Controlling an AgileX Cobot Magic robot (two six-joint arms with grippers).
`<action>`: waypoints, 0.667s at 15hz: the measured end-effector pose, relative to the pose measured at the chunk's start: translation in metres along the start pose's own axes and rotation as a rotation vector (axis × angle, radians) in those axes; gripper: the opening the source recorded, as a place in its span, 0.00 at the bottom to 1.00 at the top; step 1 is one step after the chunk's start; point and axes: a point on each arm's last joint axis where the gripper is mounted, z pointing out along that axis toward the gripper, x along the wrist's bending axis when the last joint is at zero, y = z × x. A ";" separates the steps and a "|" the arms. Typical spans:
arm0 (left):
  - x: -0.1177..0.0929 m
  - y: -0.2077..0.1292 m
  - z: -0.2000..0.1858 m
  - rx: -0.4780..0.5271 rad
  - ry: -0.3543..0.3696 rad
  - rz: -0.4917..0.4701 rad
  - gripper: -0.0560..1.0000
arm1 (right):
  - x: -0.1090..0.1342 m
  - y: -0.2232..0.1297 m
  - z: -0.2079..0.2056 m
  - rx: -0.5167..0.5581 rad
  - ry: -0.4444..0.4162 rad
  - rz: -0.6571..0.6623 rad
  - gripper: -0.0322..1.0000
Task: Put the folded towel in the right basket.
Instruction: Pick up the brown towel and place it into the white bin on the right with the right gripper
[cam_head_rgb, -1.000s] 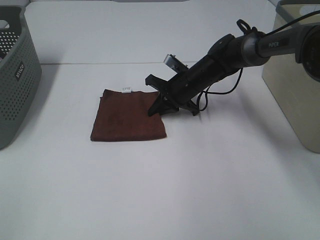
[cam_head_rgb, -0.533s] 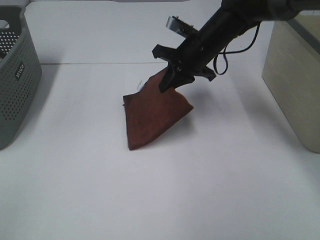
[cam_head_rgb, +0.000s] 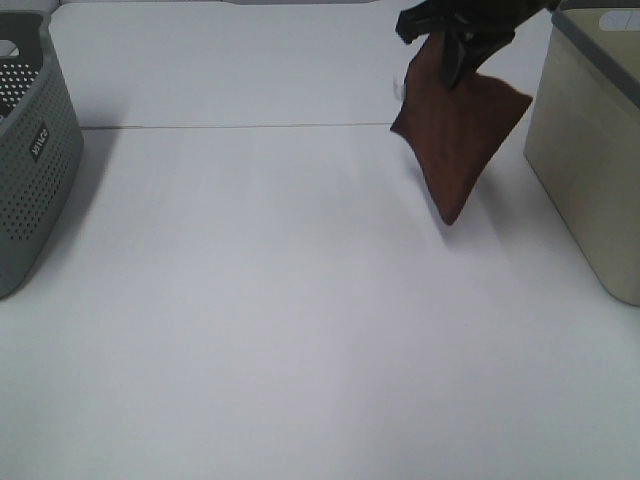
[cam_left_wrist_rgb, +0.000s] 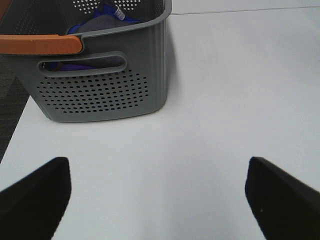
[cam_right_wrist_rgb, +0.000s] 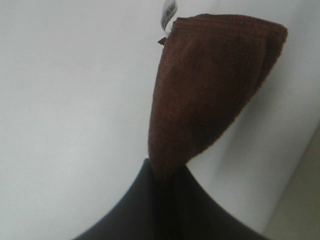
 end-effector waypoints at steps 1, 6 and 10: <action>0.000 0.000 0.000 0.000 0.000 0.000 0.89 | -0.004 0.005 -0.013 -0.038 -0.044 -0.010 0.08; 0.000 0.000 0.000 0.000 0.000 0.000 0.89 | -0.039 0.001 -0.062 -0.126 -0.194 0.001 0.08; 0.000 0.000 0.000 0.000 0.000 0.000 0.89 | -0.111 -0.024 -0.101 -0.192 -0.208 0.199 0.08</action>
